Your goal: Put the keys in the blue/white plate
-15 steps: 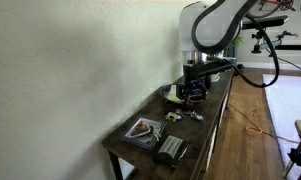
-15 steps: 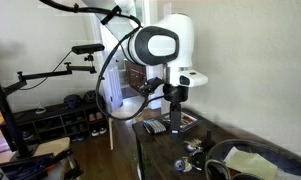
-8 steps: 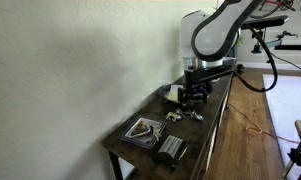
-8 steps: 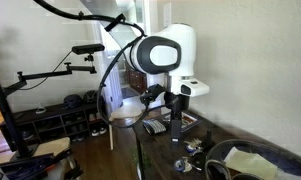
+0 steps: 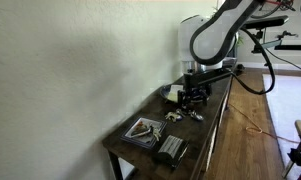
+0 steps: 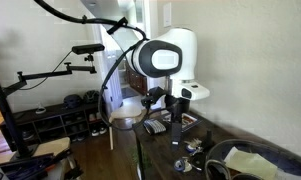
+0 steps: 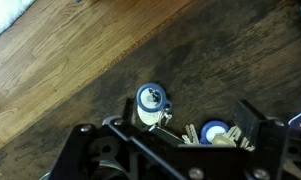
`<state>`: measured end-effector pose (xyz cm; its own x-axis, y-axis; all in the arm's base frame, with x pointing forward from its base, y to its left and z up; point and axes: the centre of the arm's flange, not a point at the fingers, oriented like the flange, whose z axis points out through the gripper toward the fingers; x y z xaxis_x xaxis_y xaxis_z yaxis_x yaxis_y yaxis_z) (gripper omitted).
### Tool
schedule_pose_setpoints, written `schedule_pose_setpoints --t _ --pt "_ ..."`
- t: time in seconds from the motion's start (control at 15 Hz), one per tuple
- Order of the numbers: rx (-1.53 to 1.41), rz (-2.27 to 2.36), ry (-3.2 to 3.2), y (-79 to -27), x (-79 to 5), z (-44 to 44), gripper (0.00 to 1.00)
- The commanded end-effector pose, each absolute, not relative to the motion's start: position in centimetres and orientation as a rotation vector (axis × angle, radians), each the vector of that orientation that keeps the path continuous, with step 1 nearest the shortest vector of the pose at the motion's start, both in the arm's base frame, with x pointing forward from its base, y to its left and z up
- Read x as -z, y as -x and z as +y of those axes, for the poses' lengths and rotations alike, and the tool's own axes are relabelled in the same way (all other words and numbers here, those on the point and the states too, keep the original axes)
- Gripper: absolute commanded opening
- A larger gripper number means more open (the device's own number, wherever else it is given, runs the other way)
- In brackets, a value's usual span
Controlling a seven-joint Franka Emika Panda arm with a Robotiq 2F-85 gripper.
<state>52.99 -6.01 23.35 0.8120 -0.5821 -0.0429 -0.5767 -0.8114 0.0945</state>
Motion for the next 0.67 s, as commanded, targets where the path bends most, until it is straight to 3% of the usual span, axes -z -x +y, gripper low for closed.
schedule_pose_setpoints --t 0.0,0.6 --pt "0.096 -0.966 -2.909 -53.8 -22.2 -6.9 1.00" --pt "0.116 -1.062 -2.895 -54.6 -19.7 -9.5 1.00"
